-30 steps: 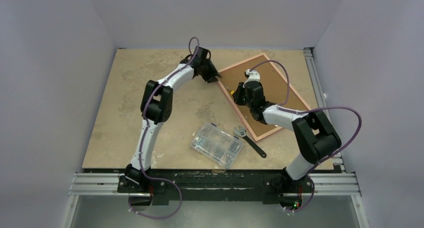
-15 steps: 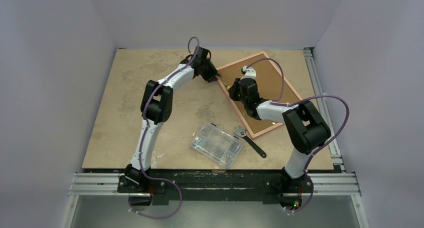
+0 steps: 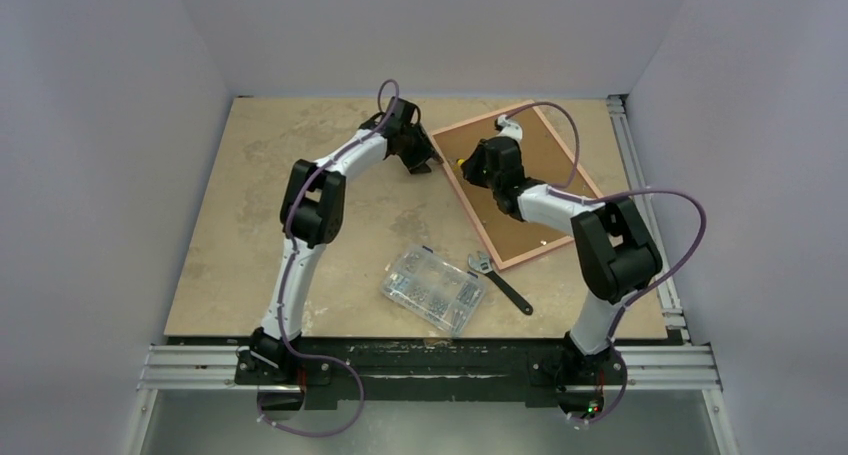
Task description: Take the photo out of the frame
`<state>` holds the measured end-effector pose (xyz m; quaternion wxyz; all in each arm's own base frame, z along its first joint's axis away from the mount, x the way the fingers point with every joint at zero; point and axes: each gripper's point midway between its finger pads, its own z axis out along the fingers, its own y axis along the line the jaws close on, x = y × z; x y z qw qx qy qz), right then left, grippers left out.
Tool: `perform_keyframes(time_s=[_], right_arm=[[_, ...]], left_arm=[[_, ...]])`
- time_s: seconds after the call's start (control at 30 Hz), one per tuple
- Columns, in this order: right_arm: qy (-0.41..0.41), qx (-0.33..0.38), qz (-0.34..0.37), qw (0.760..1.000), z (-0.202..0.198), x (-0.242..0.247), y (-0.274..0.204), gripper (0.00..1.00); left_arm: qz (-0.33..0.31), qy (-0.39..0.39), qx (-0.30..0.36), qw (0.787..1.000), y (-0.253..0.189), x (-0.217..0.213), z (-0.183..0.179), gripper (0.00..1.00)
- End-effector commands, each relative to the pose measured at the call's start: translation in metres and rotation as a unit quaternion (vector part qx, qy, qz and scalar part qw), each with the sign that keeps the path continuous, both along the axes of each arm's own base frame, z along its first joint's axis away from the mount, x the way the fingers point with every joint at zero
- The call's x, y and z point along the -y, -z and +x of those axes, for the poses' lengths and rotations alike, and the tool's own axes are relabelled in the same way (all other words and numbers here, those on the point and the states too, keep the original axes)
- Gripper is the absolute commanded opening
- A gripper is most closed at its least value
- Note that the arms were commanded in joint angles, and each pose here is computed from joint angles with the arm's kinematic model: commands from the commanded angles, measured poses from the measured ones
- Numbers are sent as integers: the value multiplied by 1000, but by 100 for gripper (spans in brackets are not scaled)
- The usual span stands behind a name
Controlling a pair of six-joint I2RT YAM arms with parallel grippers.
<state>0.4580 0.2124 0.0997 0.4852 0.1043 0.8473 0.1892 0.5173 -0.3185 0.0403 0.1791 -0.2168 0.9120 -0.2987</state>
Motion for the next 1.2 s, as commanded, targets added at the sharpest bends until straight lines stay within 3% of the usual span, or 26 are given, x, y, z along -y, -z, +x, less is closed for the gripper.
perform_keyframes(time_s=[0.0,0.13,0.5,0.8,1.17], right_arm=[[-6,29,69,997,1,-5,-50,0],[-20,29,42,998,-9,0,-36,0],[-34,4,4,999,-13,2,-1,0],[-61,7,9,998,-9,-13,14,0],[18,49,-38,998,33,-3,13,0]], left_arm=[[-32,45,74,996,-69,-5,5,46],[-43,55,98,993,-86,-9,7,53],[-56,59,83,993,-68,-1,14,52],[-64,31,42,997,-29,10,25,35],[-87,26,7,996,-12,32,9,32]])
